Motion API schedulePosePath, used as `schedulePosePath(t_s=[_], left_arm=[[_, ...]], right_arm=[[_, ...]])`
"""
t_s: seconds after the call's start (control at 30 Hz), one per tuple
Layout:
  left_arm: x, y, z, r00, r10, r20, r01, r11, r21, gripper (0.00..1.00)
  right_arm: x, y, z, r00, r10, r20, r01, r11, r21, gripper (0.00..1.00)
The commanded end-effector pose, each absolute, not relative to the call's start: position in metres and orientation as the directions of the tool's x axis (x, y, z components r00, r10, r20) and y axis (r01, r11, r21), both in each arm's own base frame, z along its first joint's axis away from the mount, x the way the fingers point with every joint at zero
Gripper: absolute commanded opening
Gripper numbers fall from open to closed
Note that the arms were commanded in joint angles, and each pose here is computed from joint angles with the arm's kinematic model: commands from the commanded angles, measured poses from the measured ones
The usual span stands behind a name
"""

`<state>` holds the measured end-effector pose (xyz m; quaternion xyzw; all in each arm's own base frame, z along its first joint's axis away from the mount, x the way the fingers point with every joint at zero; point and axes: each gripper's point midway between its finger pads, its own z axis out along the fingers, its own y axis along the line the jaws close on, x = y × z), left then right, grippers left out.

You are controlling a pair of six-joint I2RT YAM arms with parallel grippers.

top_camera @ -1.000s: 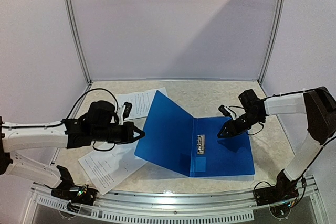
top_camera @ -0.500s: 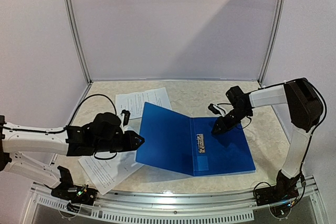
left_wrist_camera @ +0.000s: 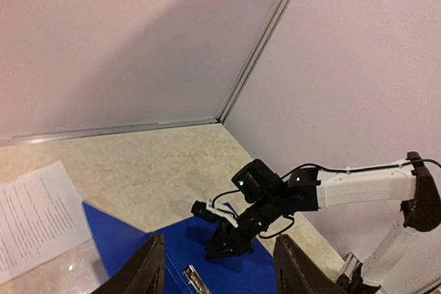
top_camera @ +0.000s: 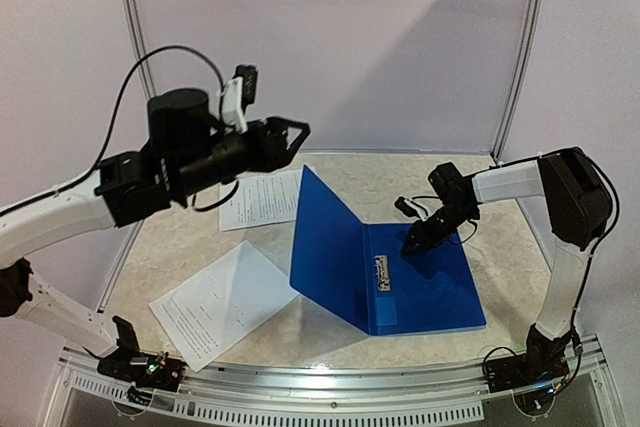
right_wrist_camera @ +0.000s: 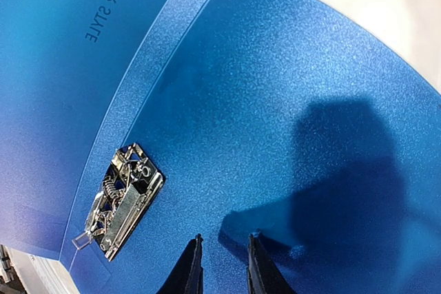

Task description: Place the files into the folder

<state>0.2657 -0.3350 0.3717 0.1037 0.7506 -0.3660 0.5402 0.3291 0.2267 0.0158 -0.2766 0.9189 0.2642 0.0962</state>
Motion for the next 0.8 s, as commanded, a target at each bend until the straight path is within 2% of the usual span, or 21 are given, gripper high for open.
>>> schedulePosePath(t_s=[0.0, 0.17, 0.23, 0.37, 0.47, 0.6, 0.77], left_arm=[[0.29, -0.411, 0.34, -0.403, 0.001, -0.915, 0.647, 0.708, -0.284, 0.55], [0.318, -0.472, 0.263, -0.509, 0.195, -0.838, 0.661, 0.712, -0.235, 0.44], [0.322, -0.475, 0.238, -0.535, 0.207, -0.819, 0.641, 0.731, -0.234, 0.4], [0.333, -0.471, 0.205, -0.575, 0.145, -0.805, 0.6, 0.743, -0.295, 0.38], [0.344, -0.48, 0.165, -0.641, 0.174, -0.748, 0.592, 0.732, -0.337, 0.35], [0.331, -0.497, 0.104, -0.729, 0.243, -0.64, 0.592, 0.693, -0.411, 0.33], [0.317, -0.483, 0.057, -0.783, 0.234, -0.576, 0.533, 0.73, -0.428, 0.33]], right_arm=[[0.318, 0.218, -0.005, -0.843, -0.479, -0.244, -0.537, 0.737, 0.411, 0.23], [0.32, 0.217, -0.001, -0.838, -0.481, -0.257, -0.545, 0.74, 0.394, 0.24], [0.321, 0.216, 0.001, -0.838, -0.478, -0.264, -0.546, 0.743, 0.386, 0.24], [0.325, 0.216, 0.009, -0.83, -0.475, -0.292, -0.556, 0.743, 0.372, 0.24], [0.327, 0.216, 0.011, -0.828, -0.475, -0.296, -0.558, 0.745, 0.365, 0.24], [0.326, 0.215, 0.01, -0.827, -0.481, -0.29, -0.56, 0.747, 0.359, 0.25], [0.326, 0.213, 0.013, -0.821, -0.489, -0.297, -0.569, 0.746, 0.346, 0.25]])
